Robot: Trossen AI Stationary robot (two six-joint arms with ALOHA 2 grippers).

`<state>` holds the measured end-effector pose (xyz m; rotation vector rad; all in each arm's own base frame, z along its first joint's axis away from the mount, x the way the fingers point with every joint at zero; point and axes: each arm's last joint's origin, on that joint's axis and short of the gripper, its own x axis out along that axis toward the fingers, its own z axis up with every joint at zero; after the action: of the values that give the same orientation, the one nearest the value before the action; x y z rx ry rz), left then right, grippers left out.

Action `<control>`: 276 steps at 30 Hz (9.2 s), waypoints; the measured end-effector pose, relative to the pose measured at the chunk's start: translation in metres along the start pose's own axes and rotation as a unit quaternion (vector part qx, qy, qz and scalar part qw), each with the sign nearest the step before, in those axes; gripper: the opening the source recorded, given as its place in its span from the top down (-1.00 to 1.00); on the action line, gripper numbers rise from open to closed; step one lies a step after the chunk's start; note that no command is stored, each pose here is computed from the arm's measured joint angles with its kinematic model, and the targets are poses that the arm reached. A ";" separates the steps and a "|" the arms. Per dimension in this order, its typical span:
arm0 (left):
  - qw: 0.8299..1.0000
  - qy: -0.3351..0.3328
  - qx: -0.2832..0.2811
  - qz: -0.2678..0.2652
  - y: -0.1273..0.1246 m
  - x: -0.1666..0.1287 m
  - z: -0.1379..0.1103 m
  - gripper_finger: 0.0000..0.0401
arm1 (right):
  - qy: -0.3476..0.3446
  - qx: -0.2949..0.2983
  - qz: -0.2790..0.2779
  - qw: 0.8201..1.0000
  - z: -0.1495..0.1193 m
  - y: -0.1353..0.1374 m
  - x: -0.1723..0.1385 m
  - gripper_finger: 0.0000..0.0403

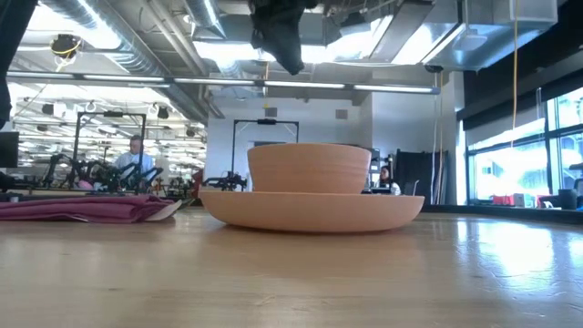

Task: Set table place
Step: Move the gold fork to the right of the orange plate, then put the blue spoon into the orange bowl

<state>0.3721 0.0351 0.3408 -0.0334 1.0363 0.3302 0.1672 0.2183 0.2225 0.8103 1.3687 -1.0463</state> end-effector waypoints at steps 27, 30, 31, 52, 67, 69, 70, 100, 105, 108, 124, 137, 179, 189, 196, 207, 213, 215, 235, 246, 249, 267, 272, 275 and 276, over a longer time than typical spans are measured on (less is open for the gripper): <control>0.999 0.031 0.010 0.005 -0.002 -0.001 -0.007 0.38 | 0.011 0.042 0.097 0.994 -0.012 -0.004 0.088 0.24; 0.999 0.031 0.010 0.005 -0.002 -0.001 -0.007 0.38 | 0.010 0.042 0.097 0.994 -0.012 -0.004 0.088 0.24; 0.999 0.031 0.010 0.005 -0.002 -0.001 -0.007 0.38 | 0.009 0.042 0.098 0.994 -0.012 -0.004 0.088 0.24; 0.999 0.035 0.012 0.005 -0.002 -0.001 -0.007 0.38 | -0.035 0.012 0.022 0.999 0.000 -0.011 0.084 0.92; 0.999 0.032 0.012 0.027 0.000 -0.001 -0.007 0.38 | -0.018 0.010 -0.104 0.994 0.058 0.009 0.038 0.94; 0.999 0.032 0.012 0.031 0.000 -0.001 -0.007 0.38 | -0.005 0.007 -0.104 0.995 0.070 0.014 0.039 0.94; 0.999 0.032 0.012 0.031 0.000 -0.001 -0.007 0.38 | -0.001 0.005 -0.106 0.994 0.076 0.016 0.039 0.94; 0.997 0.072 0.021 0.036 0.001 -0.002 -0.015 0.38 | -0.027 -0.019 -0.102 0.994 0.218 0.055 0.104 0.81; 0.996 0.079 0.023 0.038 0.001 -0.002 -0.016 0.38 | -0.037 -0.068 -0.088 0.993 0.221 0.059 0.103 0.67; 0.996 0.081 0.023 0.038 0.001 -0.002 -0.017 0.38 | -0.045 -0.072 -0.072 0.994 0.224 0.064 0.093 0.65; 0.995 0.093 0.014 0.042 0.002 -0.003 -0.019 0.38 | -0.119 -0.078 -0.128 0.982 0.239 0.067 0.056 0.70; 0.993 0.112 0.016 0.045 0.002 -0.003 -0.023 0.38 | -0.124 -0.149 -0.128 0.973 0.241 0.056 0.038 0.96; 0.996 0.078 0.011 0.050 -0.026 -0.009 -0.023 0.38 | -0.245 -0.014 0.248 0.937 0.213 -0.039 0.122 0.99; 0.995 0.078 0.024 0.050 -0.025 -0.009 -0.023 0.38 | -0.300 -0.037 0.322 0.897 0.222 -0.021 0.114 0.99; 0.995 0.078 0.024 0.051 -0.025 -0.009 -0.023 0.38 | -0.254 -0.059 0.308 0.915 0.216 -0.024 0.120 0.99; 0.995 0.078 0.024 0.051 -0.025 -0.009 -0.023 0.38 | -0.209 -0.092 0.274 0.934 0.190 -0.031 0.121 0.99; 0.995 0.078 0.023 0.051 -0.025 -0.009 -0.023 0.38 | -0.205 -0.104 0.296 0.927 0.179 -0.030 0.114 0.99; 0.995 0.078 0.023 0.050 -0.025 -0.009 -0.023 0.38 | -0.201 -0.100 0.299 0.928 0.177 -0.029 0.114 0.99; 0.996 0.078 0.014 0.051 -0.026 -0.009 -0.023 0.38 | -0.137 -0.089 0.222 0.961 0.144 -0.027 0.085 0.99; 0.996 0.077 0.014 0.051 -0.027 -0.009 -0.023 0.38 | -0.125 -0.061 0.198 0.970 0.113 -0.016 0.111 0.99; 0.996 0.077 0.014 0.051 -0.026 -0.009 -0.023 0.38 | -0.132 -0.063 0.198 0.969 0.111 -0.012 0.115 0.99; 0.996 0.077 0.015 0.051 -0.027 -0.010 -0.023 0.38 | -0.193 -0.077 0.257 0.944 0.115 0.020 0.087 0.99; 0.995 0.082 0.022 0.050 -0.032 -0.012 -0.026 0.38 | -0.223 -0.097 0.248 0.938 0.116 0.024 0.073 0.99; 0.993 0.103 0.015 0.054 -0.035 -0.019 -0.033 0.38 | -0.242 -0.112 0.225 0.937 0.117 0.028 0.056 0.99; 0.992 0.110 0.008 0.058 -0.036 -0.022 -0.035 0.38 | -0.256 -0.121 0.219 0.934 0.117 0.030 0.048 0.99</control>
<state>0.3429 -0.0114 0.3366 0.0049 1.2620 0.4320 0.2336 0.1150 0.1798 0.5671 0.7985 -0.6543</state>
